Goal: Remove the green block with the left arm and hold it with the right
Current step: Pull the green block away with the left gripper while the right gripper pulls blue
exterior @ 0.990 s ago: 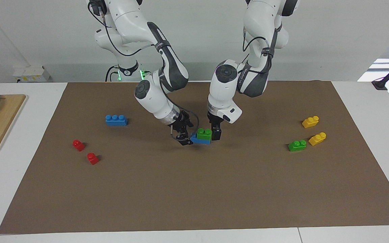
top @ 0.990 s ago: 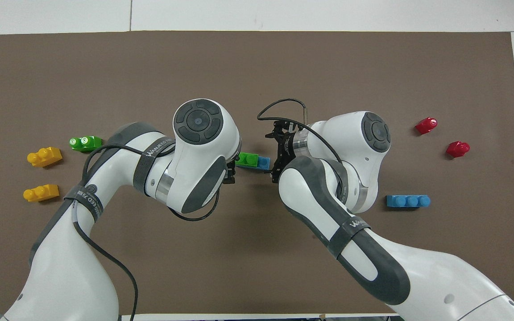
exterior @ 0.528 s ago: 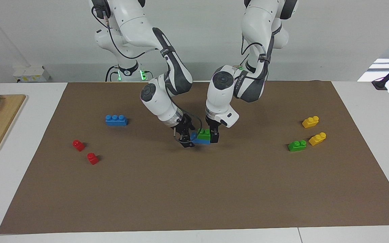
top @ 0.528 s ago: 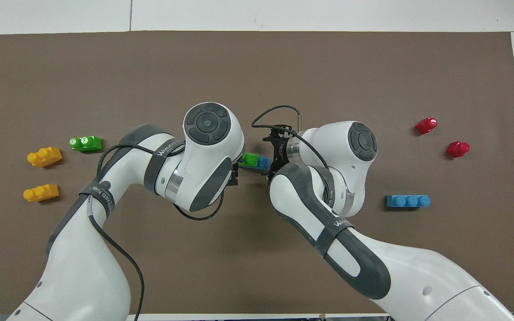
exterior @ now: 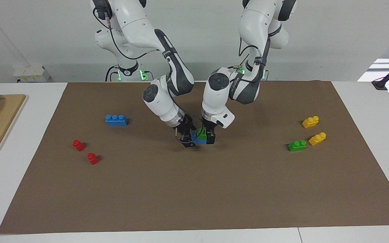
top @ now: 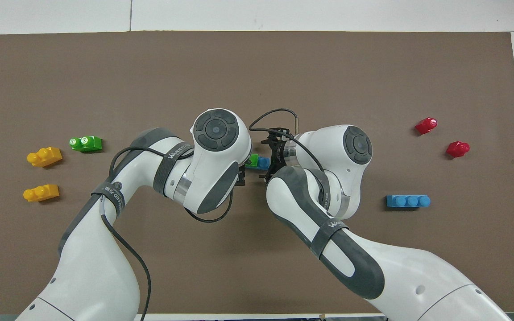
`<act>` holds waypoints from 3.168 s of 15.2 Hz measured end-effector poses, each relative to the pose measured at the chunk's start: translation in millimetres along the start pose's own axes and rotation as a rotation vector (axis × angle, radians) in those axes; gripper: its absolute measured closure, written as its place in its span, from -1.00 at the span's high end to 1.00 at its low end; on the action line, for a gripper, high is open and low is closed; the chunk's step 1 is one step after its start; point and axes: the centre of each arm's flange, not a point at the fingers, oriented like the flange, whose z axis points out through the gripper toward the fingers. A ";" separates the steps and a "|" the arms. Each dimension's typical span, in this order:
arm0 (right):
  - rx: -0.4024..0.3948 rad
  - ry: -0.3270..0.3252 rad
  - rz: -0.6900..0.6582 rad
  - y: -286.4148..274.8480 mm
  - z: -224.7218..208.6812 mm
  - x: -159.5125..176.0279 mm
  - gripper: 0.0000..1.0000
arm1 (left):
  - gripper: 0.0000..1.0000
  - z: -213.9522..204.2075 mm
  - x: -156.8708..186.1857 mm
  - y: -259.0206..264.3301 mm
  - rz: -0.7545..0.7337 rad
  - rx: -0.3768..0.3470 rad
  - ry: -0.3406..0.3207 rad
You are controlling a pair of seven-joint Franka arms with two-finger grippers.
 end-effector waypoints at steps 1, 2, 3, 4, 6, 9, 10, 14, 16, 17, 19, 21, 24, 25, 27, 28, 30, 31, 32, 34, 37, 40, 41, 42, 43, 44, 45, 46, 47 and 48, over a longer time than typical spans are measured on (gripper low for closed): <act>0.013 0.001 0.001 -0.8 -0.3 1.1 0.99 | 1.00 0.4 -0.3 -0.5 0.000 0.001 0.000; 0.024 0.000 0.006 -1.2 -0.4 2.4 0.85 | 1.00 0.6 -0.4 -0.7 -0.001 0.001 0.001; 0.028 -0.005 0.019 -1.1 0.1 3.8 0.62 | 1.00 0.8 -0.4 -0.8 -0.001 0.001 0.001; 0.030 -0.011 0.030 -0.9 0.4 4.8 0.61 | 1.00 0.9 -0.3 -0.9 -0.001 0.001 0.001; 0.036 -0.015 0.040 -0.9 0.6 6.1 0.33 | 1.00 0.9 -0.4 -0.8 -0.001 0.001 0.001; 0.039 -0.015 0.044 -0.9 0.8 6.9 -0.32 | 0.99 1.0 -0.6 -1.0 -0.001 0.000 0.000; 0.039 -0.015 0.043 -0.9 0.8 6.9 -0.31 | 1.00 1.0 -0.9 -1.1 0.000 0.000 0.000; 0.057 -0.015 0.044 -2.2 -0.2 7.2 -0.31 | 1.00 0.6 -2.2 -1.4 0.002 -0.004 -0.003; 0.056 -0.014 0.041 -0.9 0.9 6.1 -0.31 | 0.82 0.2 -3.5 -1.7 0.003 -0.009 -0.006; 0.058 -0.014 0.038 0.1 1.6 4.6 -0.31 | 0.74 -0.2 -4.2 -1.7 0.004 -0.012 -0.009; 0.068 -0.013 0.034 1.6 2.5 2.6 -0.31 | 0.59 -0.7 -6.2 -2.3 0.007 -0.017 -0.012; 0.069 -0.013 0.029 2.9 3.2 1.1 -0.31 | 0.18 -2.0 -7.1 -1.4 0.009 -0.026 -0.017; 0.067 -0.012 0.014 4.8 4.1 -0.9 -0.31 | -0.29 -5.6 -5.6 1.6 0.021 -0.036 -0.012; 0.067 -0.012 0.013 4.8 4.1 -0.9 -0.31 | -0.29 -5.8 -5.8 1.4 0.023 -0.037 -0.011; 0.067 -0.013 0.012 5.0 4.2 -1.4 -0.31 | -0.29 -6.5 -5.5 1.3 0.025 -0.036 -0.009; 0.067 -0.014 0.011 5.1 4.1 -2.3 -0.31 | -0.29 -8.8 -4.7 1.5 0.024 -0.036 -0.009; 0.070 -0.015 0.010 4.8 3.6 -3.9 -0.31 | -0.29 -25.2 -1.9 1.6 0.020 -0.041 -0.011; 0.068 -0.013 0.012 5.3 4.6 -2.4 -0.31 | -0.29 -40.4 2.4 2.0 0.018 -0.045 -0.010; 0.068 -0.013 0.014 5.3 4.9 -2.0 -0.31 | -0.29 -57.9 9.7 2.7 0.022 -0.047 -0.008; 0.068 -0.013 0.014 5.2 4.8 -2.0 -0.31 | -0.29 -87.3 26.6 2.5 0.049 -0.041 0.002; 0.076 -0.016 0.018 0.1 0.4 -0.4 -0.31 | -0.29 -117.5 66.7 4.4 0.157 0.015 0.039; 0.065 -0.035 -0.002 -19.3 -21.6 7.2 -0.31 | -0.29 -139.4 148.3 23.4 0.294 0.089 0.054; 0.056 -0.044 -0.018 -28.9 -35.4 15.8 -0.31 | -0.29 -142.6 177.7 28.4 0.363 0.121 0.050; 0.045 -0.055 -0.033 -39.2 -52.3 28.6 -0.31 | -0.29 -143.0 203.8 29.9 0.446 0.158 0.042; 0.034 -0.066 -0.049 -49.3 -70.6 43.9 -0.31 | -0.29 -140.2 224.8 28.8 0.536 0.193 0.029; 0.023 -0.075 -0.065 -58.9 -89.6 62.0 -0.31 | -0.29 -134.9 243.5 26.0 0.625 0.220 0.013; 0.012 -0.077 -0.081 -67.1 -108.0 82.3 -0.31 | -0.29 -128.8 259.7 21.6 0.701 0.238 -0.003; 0.001 -0.072 -0.096 -73.4 -125.1 104.0 -0.31 | -0.29 -123.5 274.2 16.9 0.768 0.252 -0.019; -0.012 -0.068 -0.105 -77.9 -140.6 126.3 -0.31 | -0.29 -120.0 290.1 12.8 0.832 0.261 -0.036; -0.024 -0.066 -0.112 -80.9 -153.7 147.9 -0.31 | -0.29 -117.5 308.0 8.4 0.907 0.269 -0.056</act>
